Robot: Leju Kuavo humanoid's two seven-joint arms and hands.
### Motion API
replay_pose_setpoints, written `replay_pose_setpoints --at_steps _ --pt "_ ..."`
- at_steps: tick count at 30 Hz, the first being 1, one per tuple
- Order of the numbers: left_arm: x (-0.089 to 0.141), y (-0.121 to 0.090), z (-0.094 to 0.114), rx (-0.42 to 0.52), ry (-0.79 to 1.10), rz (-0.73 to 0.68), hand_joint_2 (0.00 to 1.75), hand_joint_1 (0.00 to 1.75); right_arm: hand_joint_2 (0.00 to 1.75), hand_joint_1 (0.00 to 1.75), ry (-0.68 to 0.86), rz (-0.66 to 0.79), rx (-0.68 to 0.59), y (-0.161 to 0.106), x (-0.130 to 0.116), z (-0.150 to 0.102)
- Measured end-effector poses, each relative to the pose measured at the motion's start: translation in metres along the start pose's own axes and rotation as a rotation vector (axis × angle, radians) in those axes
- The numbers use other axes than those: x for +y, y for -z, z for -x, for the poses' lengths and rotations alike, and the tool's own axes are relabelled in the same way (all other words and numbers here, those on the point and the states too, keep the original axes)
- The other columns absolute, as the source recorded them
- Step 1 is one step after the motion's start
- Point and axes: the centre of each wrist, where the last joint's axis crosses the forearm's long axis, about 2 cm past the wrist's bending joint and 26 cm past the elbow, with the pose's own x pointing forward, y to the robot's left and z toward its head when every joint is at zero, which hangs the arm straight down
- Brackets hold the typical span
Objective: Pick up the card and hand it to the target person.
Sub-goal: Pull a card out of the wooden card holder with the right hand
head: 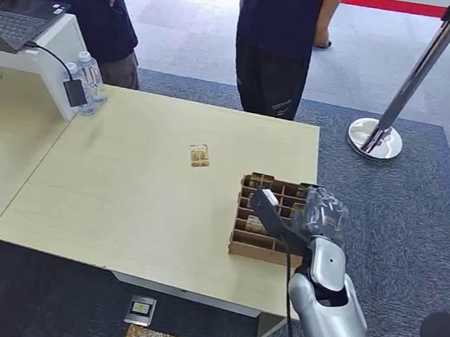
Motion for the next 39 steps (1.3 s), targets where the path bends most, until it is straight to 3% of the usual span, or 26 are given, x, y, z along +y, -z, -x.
replay_pose_setpoints --at_steps 20,33,39 --pt "0.000 0.000 0.000 0.007 0.000 -0.001 0.00 0.00 1.75 1.01 0.007 -0.027 -0.011 0.008 0.005 0.000" --pt "0.000 0.000 0.000 0.011 -0.001 -0.003 0.00 0.00 1.75 1.01 0.011 -0.044 -0.016 0.010 0.009 -0.002" --pt "0.000 0.000 0.000 0.012 -0.002 -0.003 0.00 0.00 1.75 1.56 0.013 -0.049 -0.019 0.010 0.009 -0.002"
